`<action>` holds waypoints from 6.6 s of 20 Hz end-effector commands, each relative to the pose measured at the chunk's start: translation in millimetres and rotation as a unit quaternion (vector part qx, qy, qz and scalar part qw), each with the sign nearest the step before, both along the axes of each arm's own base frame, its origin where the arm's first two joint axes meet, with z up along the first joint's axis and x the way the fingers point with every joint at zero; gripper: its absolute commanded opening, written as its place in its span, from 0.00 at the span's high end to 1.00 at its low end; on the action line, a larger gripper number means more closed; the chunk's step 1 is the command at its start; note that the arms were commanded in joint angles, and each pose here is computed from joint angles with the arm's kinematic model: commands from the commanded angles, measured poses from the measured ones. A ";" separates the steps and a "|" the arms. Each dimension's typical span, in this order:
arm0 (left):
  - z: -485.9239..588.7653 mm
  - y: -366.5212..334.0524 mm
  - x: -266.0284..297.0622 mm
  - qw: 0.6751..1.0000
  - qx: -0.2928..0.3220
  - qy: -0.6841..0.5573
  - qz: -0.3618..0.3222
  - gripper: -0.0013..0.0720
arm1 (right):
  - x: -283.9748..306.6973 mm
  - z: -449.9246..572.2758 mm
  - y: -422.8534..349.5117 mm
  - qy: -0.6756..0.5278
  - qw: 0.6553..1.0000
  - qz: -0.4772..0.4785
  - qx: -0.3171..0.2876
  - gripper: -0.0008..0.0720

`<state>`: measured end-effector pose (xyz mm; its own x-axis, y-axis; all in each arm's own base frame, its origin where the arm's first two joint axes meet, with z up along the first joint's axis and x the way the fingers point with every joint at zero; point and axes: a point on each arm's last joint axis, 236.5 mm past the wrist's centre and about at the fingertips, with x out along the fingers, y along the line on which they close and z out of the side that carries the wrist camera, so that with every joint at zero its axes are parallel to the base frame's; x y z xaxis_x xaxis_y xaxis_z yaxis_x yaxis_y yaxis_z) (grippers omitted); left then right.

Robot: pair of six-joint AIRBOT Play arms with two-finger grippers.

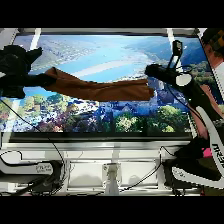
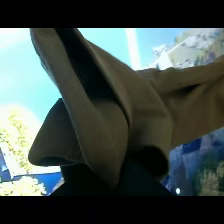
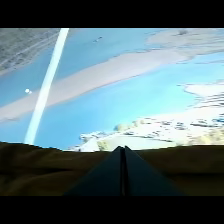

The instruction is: Fold the clothes and pants, and hang the long-sleeved shirts on hangers.

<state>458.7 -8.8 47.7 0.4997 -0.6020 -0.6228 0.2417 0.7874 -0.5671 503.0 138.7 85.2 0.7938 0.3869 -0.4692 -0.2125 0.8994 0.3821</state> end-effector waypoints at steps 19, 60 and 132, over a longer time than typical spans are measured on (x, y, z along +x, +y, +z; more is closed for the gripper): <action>113.9 -118.2 -9.3 0.986 -0.152 -0.055 -0.037 0.96 | -78.0 -159.7 353.5 0.304 0.924 0.181 0.145 0.98; 5.8 -332.2 -5.4 0.986 -0.153 0.003 -0.069 0.03 | -20.6 -122.4 -50.9 0.376 0.920 0.113 -0.010 0.04; 112.3 -130.3 20.6 0.970 0.071 -0.224 -0.061 0.03 | -169.8 54.5 -424.3 0.360 0.850 -0.369 -0.107 0.05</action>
